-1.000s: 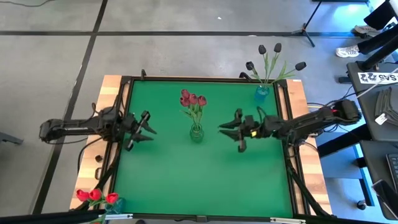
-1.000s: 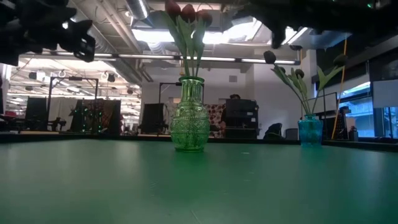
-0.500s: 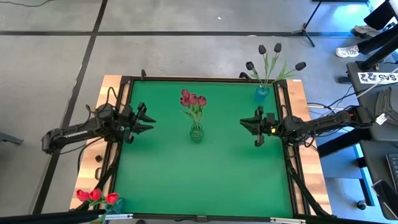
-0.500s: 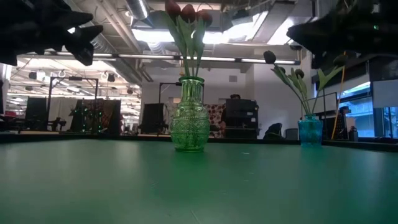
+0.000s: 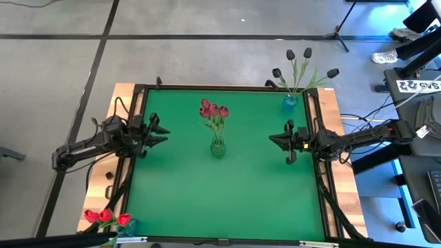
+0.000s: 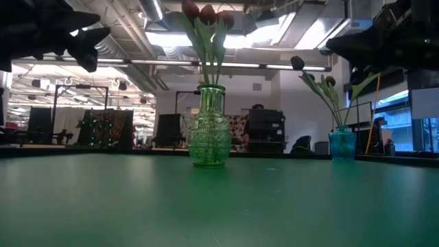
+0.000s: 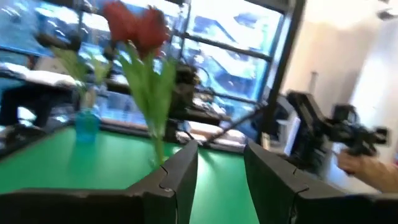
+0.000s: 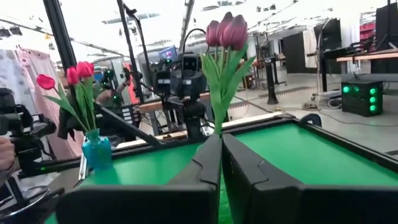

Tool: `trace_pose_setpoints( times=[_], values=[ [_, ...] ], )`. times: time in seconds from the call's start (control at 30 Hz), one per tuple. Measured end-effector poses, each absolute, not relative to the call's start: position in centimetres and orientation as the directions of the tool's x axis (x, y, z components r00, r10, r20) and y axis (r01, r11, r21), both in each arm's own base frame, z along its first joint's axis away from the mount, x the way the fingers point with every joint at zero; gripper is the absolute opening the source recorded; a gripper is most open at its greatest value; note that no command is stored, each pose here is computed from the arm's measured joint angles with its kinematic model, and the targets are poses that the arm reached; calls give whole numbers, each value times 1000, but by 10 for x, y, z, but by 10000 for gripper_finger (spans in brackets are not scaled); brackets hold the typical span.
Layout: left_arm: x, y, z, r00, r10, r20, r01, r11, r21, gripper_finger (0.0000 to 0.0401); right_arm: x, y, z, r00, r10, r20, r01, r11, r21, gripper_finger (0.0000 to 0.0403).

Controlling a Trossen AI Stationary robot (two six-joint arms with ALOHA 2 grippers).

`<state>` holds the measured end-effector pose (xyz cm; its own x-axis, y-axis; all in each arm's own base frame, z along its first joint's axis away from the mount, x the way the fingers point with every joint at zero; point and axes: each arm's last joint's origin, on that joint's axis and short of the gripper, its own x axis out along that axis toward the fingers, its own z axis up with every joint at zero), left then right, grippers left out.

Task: Sort flowers into vase by color
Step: Return to Home Position

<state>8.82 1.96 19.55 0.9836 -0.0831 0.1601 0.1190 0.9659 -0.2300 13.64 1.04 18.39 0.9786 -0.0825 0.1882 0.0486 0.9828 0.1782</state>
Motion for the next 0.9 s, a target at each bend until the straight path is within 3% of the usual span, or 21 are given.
trace_pose_setpoints(
  times=[0.17,0.37,0.63,0.9],
  values=[
    [89,22,194,989,5,148,33,967,-251,128,137,11,181,985,-76,158,53,988,145,7],
    [89,22,188,996,7,86,18,959,-284,128,131,10,186,978,-68,199,42,990,131,2],
    [88,15,199,970,-151,192,178,975,-136,128,116,7,181,984,-123,126,106,985,133,1],
    [89,16,197,977,-126,171,154,974,-166,128,104,3,168,979,-205,10,202,970,139,1]
  ],
)
